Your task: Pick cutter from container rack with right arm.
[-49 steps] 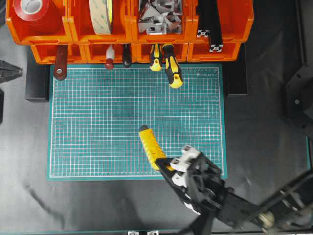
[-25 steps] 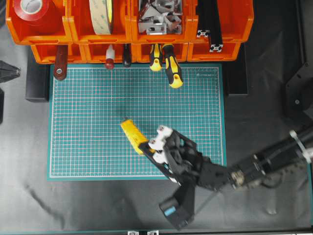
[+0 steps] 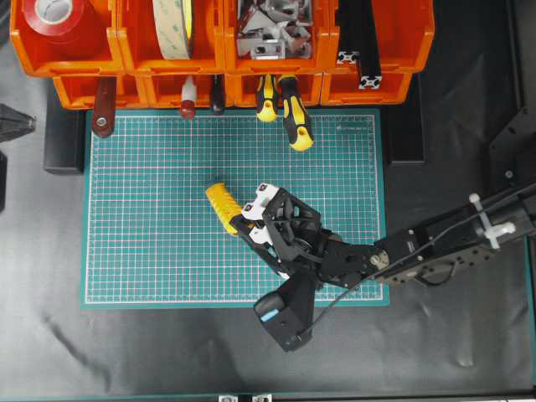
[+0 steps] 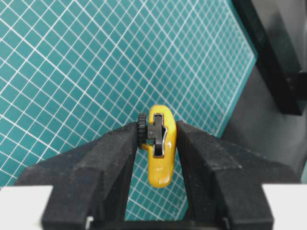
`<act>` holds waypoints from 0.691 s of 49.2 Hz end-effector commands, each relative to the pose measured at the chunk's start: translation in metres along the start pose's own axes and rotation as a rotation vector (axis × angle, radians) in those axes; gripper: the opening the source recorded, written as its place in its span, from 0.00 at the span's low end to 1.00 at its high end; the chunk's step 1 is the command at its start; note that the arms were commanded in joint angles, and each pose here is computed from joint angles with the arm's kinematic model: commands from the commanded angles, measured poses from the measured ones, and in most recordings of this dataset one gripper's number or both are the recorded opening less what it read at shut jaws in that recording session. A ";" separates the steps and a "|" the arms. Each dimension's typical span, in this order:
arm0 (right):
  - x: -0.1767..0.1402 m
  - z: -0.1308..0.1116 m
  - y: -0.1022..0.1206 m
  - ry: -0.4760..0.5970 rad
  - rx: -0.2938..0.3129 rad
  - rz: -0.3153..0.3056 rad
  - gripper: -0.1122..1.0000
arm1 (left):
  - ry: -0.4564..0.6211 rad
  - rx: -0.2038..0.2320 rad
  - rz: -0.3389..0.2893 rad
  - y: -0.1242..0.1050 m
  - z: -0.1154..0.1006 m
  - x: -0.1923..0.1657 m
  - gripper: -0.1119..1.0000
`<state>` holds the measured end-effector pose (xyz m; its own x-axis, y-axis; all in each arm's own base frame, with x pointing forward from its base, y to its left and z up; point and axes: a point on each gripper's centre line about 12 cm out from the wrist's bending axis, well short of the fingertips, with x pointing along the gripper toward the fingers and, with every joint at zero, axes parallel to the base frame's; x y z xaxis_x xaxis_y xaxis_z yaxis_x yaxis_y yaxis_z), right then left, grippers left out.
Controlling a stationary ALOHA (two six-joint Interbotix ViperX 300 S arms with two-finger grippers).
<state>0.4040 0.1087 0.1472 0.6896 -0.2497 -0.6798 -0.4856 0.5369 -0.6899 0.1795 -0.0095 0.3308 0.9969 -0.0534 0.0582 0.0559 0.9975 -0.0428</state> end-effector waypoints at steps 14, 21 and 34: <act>0.001 0.002 0.001 -0.007 0.043 0.023 0.35 | -0.040 -0.001 -0.002 -0.001 0.013 0.001 0.11; 0.003 -0.001 0.005 0.003 0.046 0.037 0.35 | -0.037 -0.002 -0.004 -0.001 0.013 0.001 0.11; 0.007 -0.003 0.010 0.011 0.076 0.064 0.35 | -0.040 -0.002 -0.004 -0.001 0.013 0.001 0.11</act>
<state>0.3995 0.1091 0.1288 0.6424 -0.2406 -0.7276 -0.5011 0.5864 -0.6364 0.1791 -0.0095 0.3316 0.9965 -0.0535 0.0644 0.0564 0.9974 -0.0443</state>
